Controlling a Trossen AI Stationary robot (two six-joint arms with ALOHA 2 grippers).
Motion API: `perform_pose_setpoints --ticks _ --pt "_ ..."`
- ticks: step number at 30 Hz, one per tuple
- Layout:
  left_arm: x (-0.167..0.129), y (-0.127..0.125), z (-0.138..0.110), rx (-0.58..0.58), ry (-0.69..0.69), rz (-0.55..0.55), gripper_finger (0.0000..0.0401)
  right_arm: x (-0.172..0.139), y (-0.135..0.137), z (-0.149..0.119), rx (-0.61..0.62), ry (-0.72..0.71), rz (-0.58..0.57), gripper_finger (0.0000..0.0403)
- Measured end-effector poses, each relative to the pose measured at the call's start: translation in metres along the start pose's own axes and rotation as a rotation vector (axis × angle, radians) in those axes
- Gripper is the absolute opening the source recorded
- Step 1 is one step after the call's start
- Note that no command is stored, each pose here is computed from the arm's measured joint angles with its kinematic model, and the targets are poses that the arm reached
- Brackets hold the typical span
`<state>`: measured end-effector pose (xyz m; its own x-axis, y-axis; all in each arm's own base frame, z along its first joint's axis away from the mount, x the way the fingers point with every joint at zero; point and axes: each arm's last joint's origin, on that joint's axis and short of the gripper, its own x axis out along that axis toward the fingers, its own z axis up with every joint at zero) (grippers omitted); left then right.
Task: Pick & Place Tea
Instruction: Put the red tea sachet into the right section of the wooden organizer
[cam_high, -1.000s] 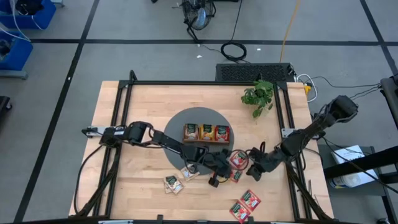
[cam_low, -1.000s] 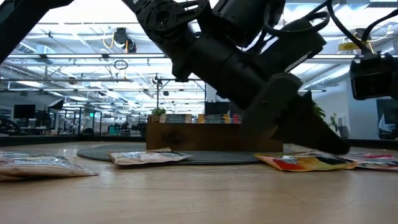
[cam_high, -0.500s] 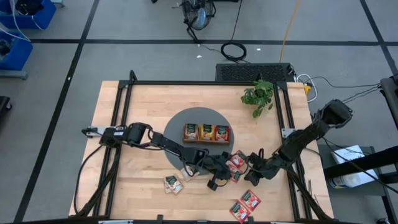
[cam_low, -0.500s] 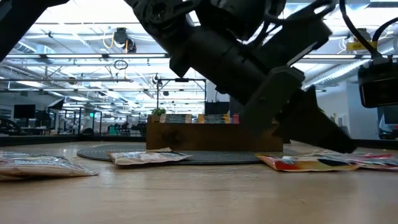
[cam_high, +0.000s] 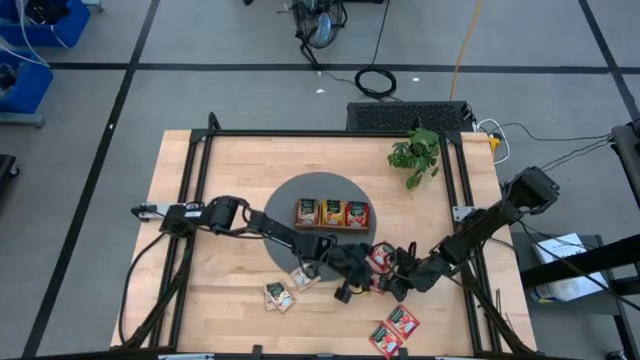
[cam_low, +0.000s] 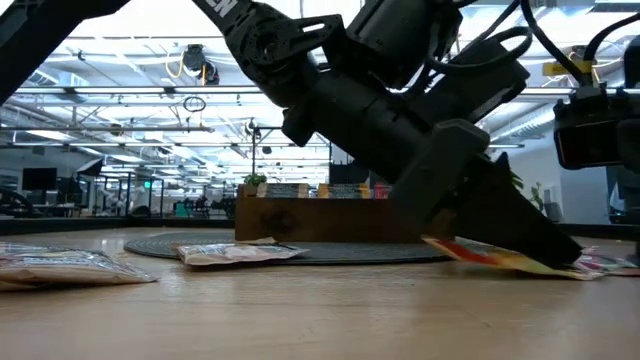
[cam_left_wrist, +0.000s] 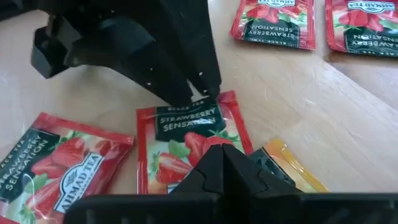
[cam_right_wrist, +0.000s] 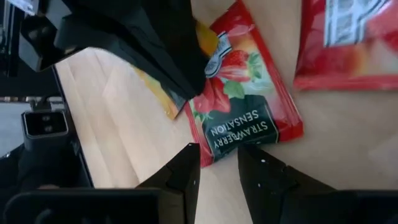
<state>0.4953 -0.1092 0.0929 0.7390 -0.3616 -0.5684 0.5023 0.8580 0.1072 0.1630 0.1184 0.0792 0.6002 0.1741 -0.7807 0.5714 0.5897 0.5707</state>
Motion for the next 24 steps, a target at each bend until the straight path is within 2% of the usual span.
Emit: perform_pose_setpoints --ticks 7,17,24 --pt "-0.0003 0.0013 -0.0002 -0.009 -0.004 -0.004 0.0006 0.0005 -0.0036 0.0045 -0.030 -0.095 -0.043 0.0098" --pt "0.0004 0.0001 -0.0005 -0.018 -0.005 -0.006 0.0004 0.0007 -0.0091 0.0067 -0.060 -0.083 -0.098 0.0098" --pt "0.0006 0.0001 -0.0001 -0.016 -0.012 -0.004 0.0005 0.0010 -0.0095 0.0077 -0.178 -0.080 -0.106 0.0090"
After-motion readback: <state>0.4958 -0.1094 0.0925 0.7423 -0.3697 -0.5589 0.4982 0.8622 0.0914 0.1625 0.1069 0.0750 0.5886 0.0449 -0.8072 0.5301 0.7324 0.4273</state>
